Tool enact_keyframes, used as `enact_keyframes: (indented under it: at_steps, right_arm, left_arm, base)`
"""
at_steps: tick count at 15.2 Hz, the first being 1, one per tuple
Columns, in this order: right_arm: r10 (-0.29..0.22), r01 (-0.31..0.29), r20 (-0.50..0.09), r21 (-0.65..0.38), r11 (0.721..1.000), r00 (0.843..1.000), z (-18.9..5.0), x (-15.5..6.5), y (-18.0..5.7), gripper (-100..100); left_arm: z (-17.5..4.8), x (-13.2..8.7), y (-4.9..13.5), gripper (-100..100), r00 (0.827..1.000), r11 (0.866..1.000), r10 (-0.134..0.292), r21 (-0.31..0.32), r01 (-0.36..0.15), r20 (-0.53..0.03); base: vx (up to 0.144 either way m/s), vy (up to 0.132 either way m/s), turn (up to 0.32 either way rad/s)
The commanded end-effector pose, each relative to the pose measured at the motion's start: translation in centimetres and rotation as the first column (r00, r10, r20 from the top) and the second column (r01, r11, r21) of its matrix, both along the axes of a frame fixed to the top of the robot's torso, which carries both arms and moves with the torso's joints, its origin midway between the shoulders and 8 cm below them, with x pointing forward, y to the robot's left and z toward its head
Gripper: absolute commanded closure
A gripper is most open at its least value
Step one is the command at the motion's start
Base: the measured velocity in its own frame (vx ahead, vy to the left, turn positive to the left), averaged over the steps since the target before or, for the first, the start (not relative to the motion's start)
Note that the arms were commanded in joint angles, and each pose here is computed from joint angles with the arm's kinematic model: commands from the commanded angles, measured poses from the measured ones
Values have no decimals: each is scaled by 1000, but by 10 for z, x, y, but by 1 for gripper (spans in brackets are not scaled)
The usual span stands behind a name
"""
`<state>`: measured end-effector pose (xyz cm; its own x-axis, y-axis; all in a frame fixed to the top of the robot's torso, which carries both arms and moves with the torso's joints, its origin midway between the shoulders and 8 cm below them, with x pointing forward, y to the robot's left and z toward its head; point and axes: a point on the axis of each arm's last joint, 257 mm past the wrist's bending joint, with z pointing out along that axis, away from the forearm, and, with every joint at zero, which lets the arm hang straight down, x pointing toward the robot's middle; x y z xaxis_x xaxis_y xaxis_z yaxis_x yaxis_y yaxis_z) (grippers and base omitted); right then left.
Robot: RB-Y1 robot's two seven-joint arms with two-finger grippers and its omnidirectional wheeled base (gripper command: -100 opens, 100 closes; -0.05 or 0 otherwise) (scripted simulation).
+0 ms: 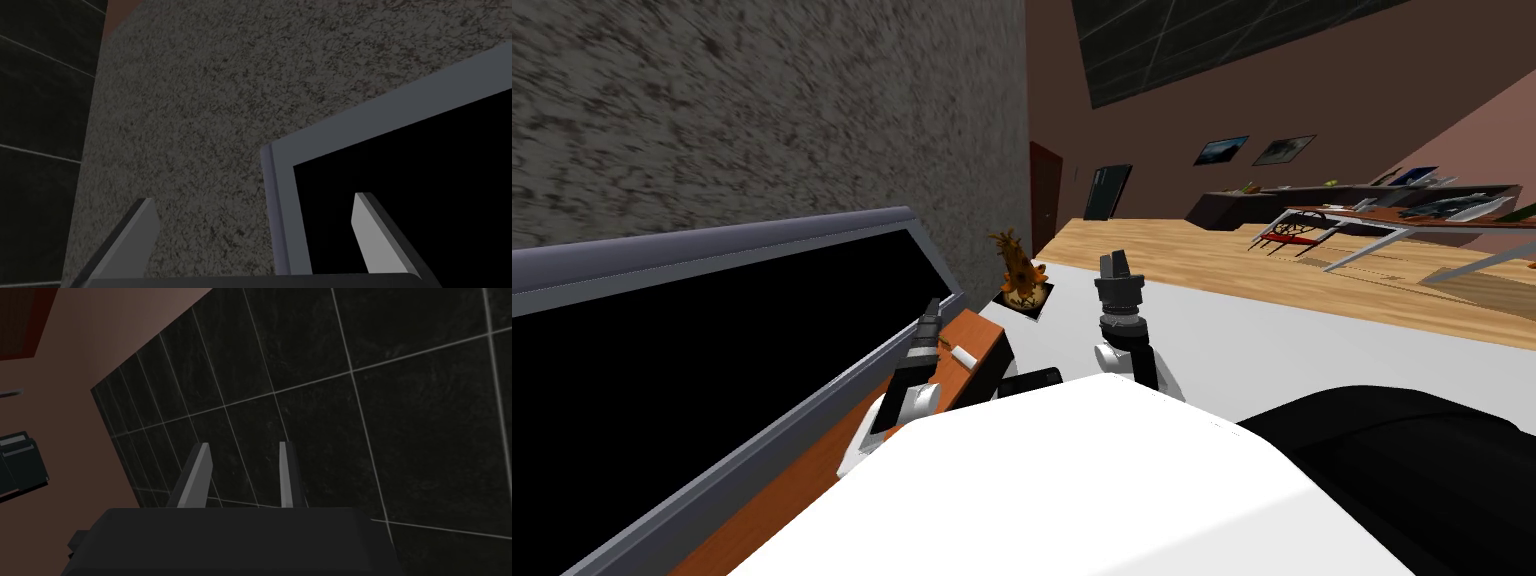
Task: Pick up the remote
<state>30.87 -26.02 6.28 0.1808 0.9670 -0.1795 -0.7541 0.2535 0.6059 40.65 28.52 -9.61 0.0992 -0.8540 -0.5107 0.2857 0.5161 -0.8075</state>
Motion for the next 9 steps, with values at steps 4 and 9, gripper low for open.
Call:
enact_keyframes:
  at_steps: [4,9]
  right_arm:
    - [0,0,0,0,1000,1000,0,0,0,0]
    - [0,0,0,0,1000,1000,0,0,0,0]
  left_arm:
    - [-61,16,22,-100,985,999,33,48,-26,-169]
    - [-112,22,43,-100,948,995,68,90,-42,-312]
  base:
    - [32,-14,-61]
    - [31,-10,-51]
